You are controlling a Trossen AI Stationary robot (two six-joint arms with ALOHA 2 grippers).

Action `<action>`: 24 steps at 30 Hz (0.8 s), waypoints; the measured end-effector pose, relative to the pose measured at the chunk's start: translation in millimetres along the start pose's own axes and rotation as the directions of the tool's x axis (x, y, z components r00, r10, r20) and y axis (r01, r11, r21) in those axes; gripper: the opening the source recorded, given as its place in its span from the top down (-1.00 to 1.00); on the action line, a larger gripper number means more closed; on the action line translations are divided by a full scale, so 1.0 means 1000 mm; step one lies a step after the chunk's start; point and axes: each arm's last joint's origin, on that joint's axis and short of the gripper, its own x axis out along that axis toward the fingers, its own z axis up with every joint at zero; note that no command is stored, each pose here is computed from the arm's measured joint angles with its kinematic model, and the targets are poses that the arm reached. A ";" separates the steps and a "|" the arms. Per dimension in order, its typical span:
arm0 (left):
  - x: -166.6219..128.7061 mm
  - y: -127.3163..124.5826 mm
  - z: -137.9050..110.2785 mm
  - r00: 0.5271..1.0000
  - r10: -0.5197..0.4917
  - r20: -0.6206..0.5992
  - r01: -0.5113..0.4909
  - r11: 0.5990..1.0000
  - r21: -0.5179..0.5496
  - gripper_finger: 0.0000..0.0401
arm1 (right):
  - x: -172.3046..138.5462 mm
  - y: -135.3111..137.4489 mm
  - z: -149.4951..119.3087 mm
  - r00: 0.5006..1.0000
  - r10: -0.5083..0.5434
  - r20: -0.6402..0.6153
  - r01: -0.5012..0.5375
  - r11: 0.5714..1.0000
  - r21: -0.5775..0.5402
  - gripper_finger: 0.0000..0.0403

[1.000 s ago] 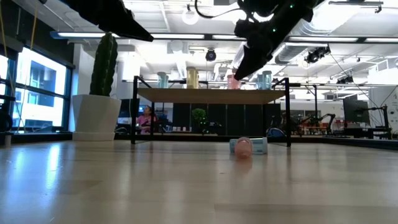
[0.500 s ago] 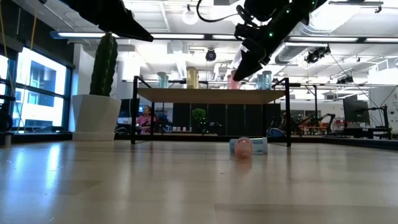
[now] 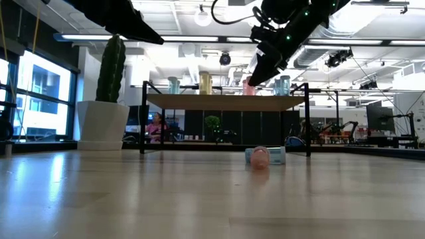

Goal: Pick and place medicine bottles onto shelf by color
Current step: Put the orange pill bottle on the shelf, then put the light blue pill bottle on the shelf aligned with the other light blue pill bottle

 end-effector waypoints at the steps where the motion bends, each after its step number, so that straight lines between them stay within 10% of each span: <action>1: 0.000 0.000 0.000 1.000 0.000 0.000 0.000 1.000 0.000 0.06 | 0.000 0.000 0.000 1.000 0.005 0.001 -0.005 1.000 0.000 0.08; 24: -0.004 -0.011 -0.016 0.981 -0.106 -0.160 0.060 0.961 -0.270 0.06 | -0.020 0.080 -0.009 0.965 0.244 -0.100 -0.244 0.970 0.012 0.08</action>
